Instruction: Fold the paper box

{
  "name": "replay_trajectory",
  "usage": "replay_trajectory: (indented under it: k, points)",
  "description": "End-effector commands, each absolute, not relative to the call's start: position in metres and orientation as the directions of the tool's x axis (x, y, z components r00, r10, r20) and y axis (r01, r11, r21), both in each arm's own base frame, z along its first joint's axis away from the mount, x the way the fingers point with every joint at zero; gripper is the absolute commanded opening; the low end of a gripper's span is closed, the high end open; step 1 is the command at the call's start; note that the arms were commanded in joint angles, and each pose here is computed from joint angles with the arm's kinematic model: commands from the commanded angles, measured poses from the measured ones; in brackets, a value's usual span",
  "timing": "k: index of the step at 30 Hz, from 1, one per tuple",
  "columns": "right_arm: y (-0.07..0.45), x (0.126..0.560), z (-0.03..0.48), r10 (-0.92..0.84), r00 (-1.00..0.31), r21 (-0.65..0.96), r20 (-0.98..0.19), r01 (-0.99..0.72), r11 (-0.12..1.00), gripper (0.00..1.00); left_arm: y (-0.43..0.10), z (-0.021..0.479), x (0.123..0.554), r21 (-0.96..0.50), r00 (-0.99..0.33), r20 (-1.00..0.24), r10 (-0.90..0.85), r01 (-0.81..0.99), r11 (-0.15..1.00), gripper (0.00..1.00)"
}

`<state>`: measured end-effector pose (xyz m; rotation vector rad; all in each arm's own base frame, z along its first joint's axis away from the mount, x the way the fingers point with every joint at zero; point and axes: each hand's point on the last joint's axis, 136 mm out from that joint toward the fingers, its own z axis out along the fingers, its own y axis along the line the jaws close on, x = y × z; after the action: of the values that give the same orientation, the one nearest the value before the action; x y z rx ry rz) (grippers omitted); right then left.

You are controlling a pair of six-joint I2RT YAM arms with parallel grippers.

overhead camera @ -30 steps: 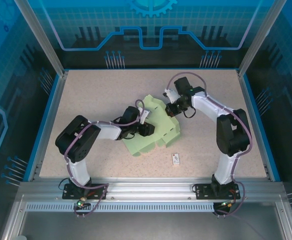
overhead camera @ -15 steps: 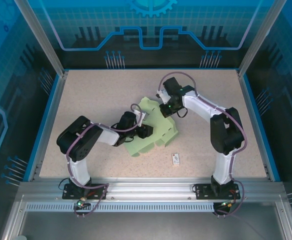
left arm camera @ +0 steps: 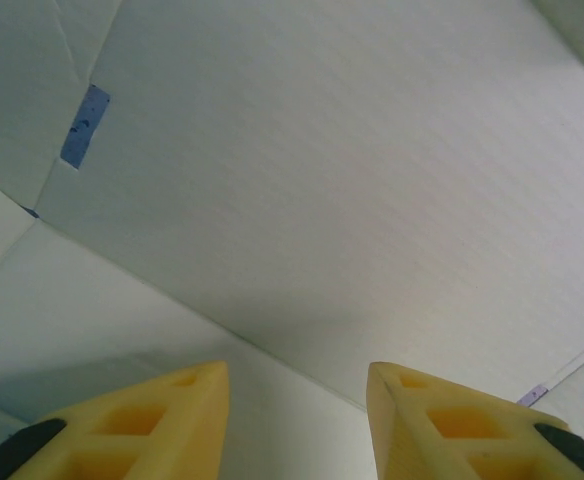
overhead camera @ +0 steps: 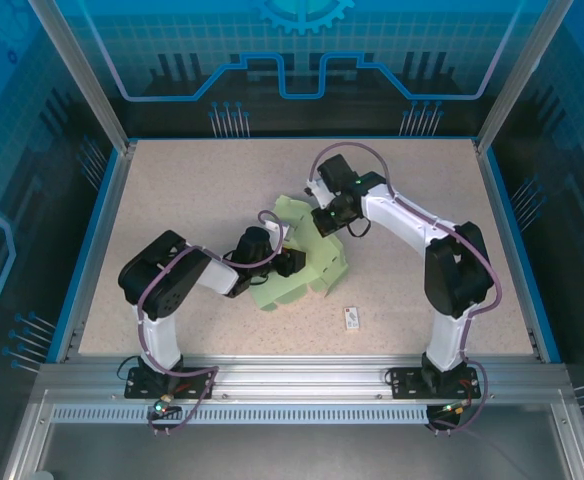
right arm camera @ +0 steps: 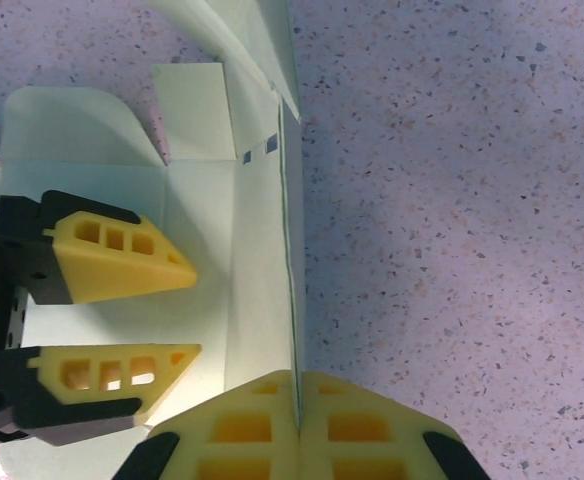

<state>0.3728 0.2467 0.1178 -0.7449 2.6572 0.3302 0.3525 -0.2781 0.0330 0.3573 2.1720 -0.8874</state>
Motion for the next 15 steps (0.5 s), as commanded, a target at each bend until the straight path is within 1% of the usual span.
replay_trajectory:
  k: [1,15]
  points:
    - [0.273,0.36,0.128,-0.458,-0.783,0.192,-0.42,-0.57,0.799,0.04,-0.271,-0.001,0.333,-0.5,-0.759,-0.65,0.015,0.442,0.745,0.42]
    - [0.292,0.35,0.134,-0.473,-0.773,0.201,-0.422,-0.589,0.783,0.04,-0.27,0.003,0.332,-0.494,-0.748,-0.664,0.011,0.45,0.744,0.42]
